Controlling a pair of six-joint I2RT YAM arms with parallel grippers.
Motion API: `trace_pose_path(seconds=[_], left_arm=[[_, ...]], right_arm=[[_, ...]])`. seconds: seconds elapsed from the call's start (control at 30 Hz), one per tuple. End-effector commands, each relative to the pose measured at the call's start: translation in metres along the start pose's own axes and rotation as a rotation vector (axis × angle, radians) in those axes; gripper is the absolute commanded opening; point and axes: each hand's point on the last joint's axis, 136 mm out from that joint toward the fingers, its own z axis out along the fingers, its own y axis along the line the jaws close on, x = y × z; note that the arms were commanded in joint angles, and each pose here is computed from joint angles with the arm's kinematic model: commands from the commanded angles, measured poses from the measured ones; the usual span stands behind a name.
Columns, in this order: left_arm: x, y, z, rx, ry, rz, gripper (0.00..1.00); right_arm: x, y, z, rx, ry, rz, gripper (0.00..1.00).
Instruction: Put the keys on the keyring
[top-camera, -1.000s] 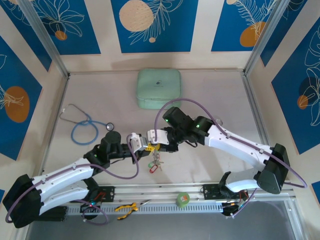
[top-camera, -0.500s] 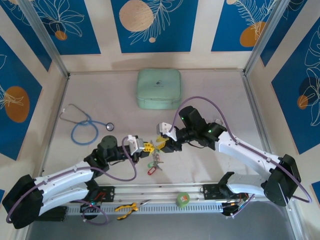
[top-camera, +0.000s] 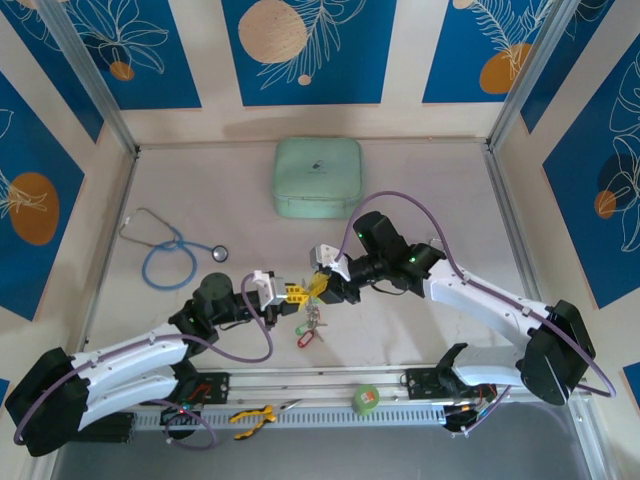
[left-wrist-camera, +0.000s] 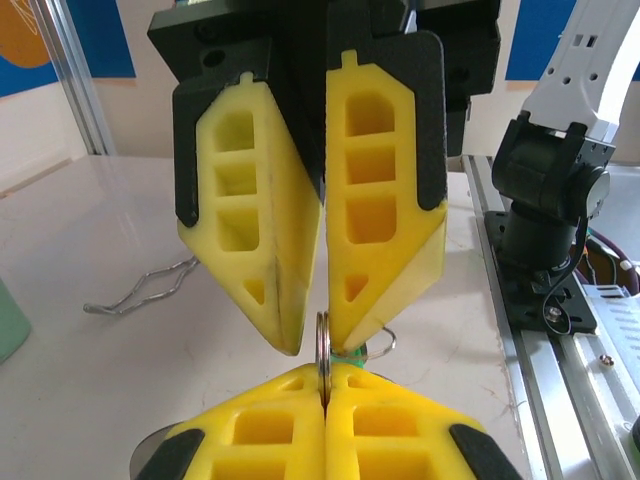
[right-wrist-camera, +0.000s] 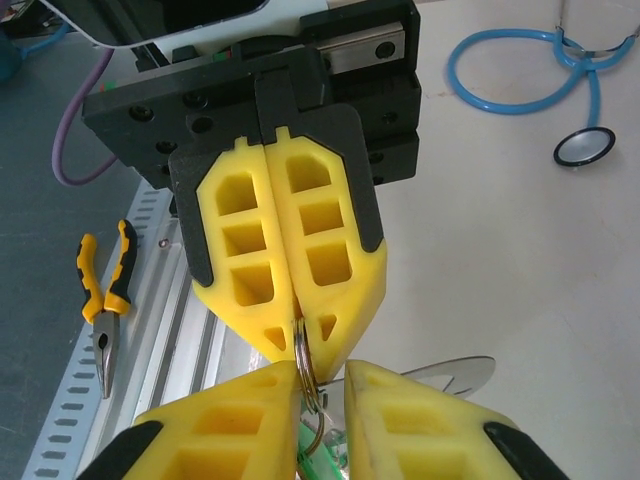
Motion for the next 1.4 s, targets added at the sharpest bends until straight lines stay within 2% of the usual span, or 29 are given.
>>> trace_pose_path(seconds=[0.0, 0.1, 0.13, 0.27, 0.47, 0.83, 1.0, 1.17, 1.2, 1.37], left_arm=[[-0.016, -0.005, -0.001, 0.029, -0.066, 0.019, 0.0], [-0.017, -0.005, 0.0, 0.026, -0.068, 0.019, 0.0], [-0.016, -0.003, -0.001, 0.017, -0.065, 0.018, 0.0], [-0.011, 0.003, -0.002, -0.021, -0.037, 0.015, 0.16], [0.001, 0.005, 0.0, -0.028, 0.059, 0.018, 0.2], [-0.007, 0.006, 0.006, -0.005, 0.046, 0.032, 0.2], [-0.007, 0.005, 0.007, 0.002, 0.045, 0.03, 0.18], [-0.007, 0.002, 0.006, 0.02, 0.048, 0.029, 0.02], [-0.007, 0.001, 0.006, 0.02, 0.047, 0.032, 0.0], [-0.011, 0.0, 0.002, 0.014, 0.014, 0.043, 0.0]], right_arm=[[0.0, 0.002, 0.002, -0.03, -0.005, 0.014, 0.16], [-0.001, 0.002, 0.002, -0.034, -0.005, 0.011, 0.01], [-0.002, 0.002, 0.001, -0.031, -0.004, 0.009, 0.0], [-0.002, -0.001, -0.003, 0.001, 0.027, -0.009, 0.0], [0.009, -0.003, -0.006, 0.054, 0.173, -0.085, 0.0], [0.01, 0.003, -0.001, 0.061, 0.311, -0.196, 0.0], [0.006, 0.006, 0.003, 0.045, 0.316, -0.214, 0.0], [-0.002, 0.008, 0.003, 0.046, 0.274, -0.216, 0.0], [-0.002, 0.007, 0.002, 0.053, 0.264, -0.211, 0.02], [-0.003, 0.0, -0.012, 0.102, 0.167, -0.145, 0.3]])
